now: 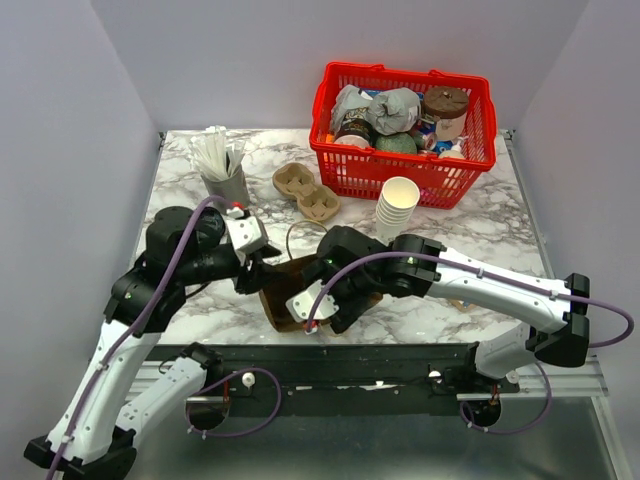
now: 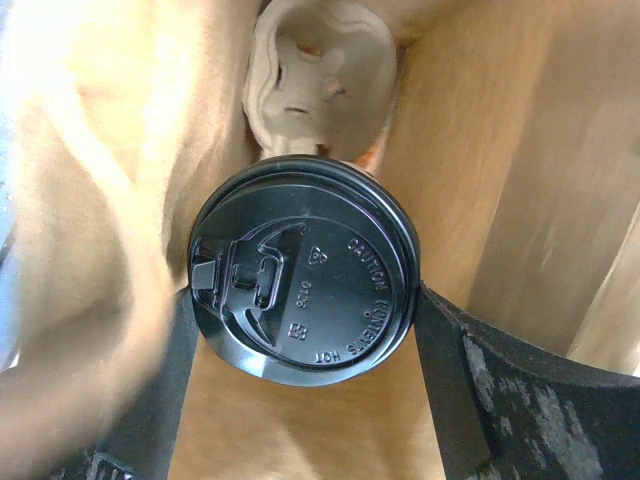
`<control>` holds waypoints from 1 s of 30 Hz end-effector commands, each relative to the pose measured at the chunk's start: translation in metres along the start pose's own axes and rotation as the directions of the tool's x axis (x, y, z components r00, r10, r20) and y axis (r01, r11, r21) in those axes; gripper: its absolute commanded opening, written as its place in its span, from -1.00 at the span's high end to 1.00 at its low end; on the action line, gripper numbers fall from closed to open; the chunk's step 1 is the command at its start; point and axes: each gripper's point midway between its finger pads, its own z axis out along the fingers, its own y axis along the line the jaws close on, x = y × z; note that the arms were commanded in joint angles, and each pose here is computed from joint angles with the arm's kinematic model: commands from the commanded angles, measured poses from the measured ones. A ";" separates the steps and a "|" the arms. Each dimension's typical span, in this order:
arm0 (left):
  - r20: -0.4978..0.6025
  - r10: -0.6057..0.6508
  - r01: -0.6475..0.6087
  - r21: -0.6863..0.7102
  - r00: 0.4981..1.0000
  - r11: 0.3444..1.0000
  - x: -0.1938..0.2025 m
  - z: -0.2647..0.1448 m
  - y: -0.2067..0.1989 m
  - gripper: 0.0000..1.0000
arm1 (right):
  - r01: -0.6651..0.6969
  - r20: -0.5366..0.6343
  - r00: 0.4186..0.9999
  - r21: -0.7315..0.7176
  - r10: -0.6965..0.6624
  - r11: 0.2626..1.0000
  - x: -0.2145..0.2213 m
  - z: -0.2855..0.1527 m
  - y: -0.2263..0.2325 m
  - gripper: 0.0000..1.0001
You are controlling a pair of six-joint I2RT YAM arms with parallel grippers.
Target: Pack the takeout coffee
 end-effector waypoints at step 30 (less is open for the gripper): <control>0.135 0.125 -0.155 0.245 0.983 0.957 0.020 -0.016 -0.066 -0.18 | -0.354 0.003 0.935 -0.094 0.356 0.931 0.003 -0.001 0.005 -0.12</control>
